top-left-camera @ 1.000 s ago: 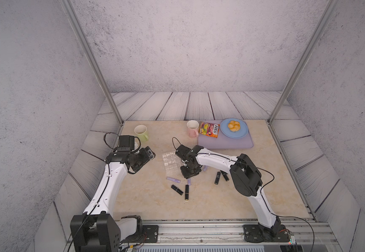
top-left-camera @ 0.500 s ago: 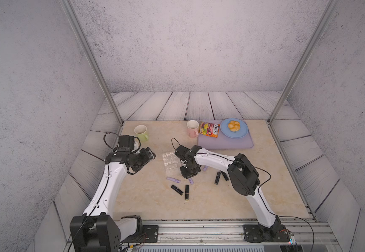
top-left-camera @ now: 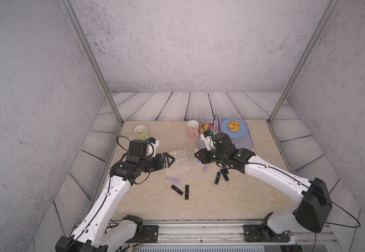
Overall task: Arrange the lipsticks in the organizer
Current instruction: Pick up the lipstick at the center of the board, then place the lipstick in the storage box, then pick up the lipstick at the center of the board.
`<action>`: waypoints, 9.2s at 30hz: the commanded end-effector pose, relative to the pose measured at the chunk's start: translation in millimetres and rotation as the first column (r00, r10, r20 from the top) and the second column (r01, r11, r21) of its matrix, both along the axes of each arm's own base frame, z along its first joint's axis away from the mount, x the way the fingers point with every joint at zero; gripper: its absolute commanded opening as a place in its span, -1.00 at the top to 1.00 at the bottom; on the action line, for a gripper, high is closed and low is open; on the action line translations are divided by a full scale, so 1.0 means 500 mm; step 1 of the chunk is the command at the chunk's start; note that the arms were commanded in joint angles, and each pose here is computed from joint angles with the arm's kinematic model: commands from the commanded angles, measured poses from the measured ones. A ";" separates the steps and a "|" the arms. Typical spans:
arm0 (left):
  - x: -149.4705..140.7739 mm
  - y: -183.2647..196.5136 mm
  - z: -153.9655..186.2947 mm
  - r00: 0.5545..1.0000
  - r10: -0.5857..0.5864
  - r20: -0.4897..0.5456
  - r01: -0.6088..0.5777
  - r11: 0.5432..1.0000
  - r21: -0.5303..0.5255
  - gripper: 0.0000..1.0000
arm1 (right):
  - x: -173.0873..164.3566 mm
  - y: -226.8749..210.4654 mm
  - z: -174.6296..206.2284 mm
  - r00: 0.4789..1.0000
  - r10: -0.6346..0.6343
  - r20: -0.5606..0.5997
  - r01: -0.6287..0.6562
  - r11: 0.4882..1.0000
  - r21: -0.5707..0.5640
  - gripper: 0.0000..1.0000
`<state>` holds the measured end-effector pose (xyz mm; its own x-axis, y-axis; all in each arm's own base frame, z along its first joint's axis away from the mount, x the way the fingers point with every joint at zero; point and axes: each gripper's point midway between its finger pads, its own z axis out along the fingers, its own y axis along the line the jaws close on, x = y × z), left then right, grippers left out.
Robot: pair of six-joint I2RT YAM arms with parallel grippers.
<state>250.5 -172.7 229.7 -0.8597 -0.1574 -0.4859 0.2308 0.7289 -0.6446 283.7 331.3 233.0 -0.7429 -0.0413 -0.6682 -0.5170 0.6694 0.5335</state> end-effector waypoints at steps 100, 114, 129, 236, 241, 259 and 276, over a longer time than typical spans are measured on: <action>0.196 0.318 -0.049 0.808 0.590 -0.008 -0.571 0.785 0.239 -0.55 | 0.185 0.223 -0.055 0.932 -0.084 0.353 0.148 0.976 -0.158 0.98; 0.179 0.364 -0.072 0.741 0.671 -0.026 -0.639 0.716 0.281 -0.52 | 0.179 0.349 -0.156 0.907 0.038 0.419 0.073 0.967 -0.246 1.00; 0.179 0.358 -0.072 0.749 0.662 -0.035 -0.630 0.728 0.271 -0.50 | 0.184 0.387 -0.153 0.900 0.051 0.433 0.058 0.970 -0.234 1.00; -0.006 -0.136 -0.036 0.969 -0.232 0.084 0.245 0.945 -0.218 -0.34 | 0.046 0.045 0.016 0.998 -0.053 0.033 0.040 0.949 0.313 0.76; -0.020 -0.157 -0.003 0.945 -0.281 0.165 0.316 0.913 -0.259 -0.26 | 0.011 0.059 0.061 0.998 0.027 0.050 -0.045 0.912 0.407 0.77; 0.034 -0.182 0.020 0.934 -0.284 0.217 0.334 0.911 -0.242 0.52 | -0.017 0.086 0.092 0.994 0.107 0.035 -0.110 0.856 0.505 0.79; 0.024 -0.115 0.000 0.887 -0.315 0.338 0.289 0.949 0.126 1.00 | 0.016 0.084 0.089 0.956 0.141 -0.258 -0.043 0.935 0.351 0.12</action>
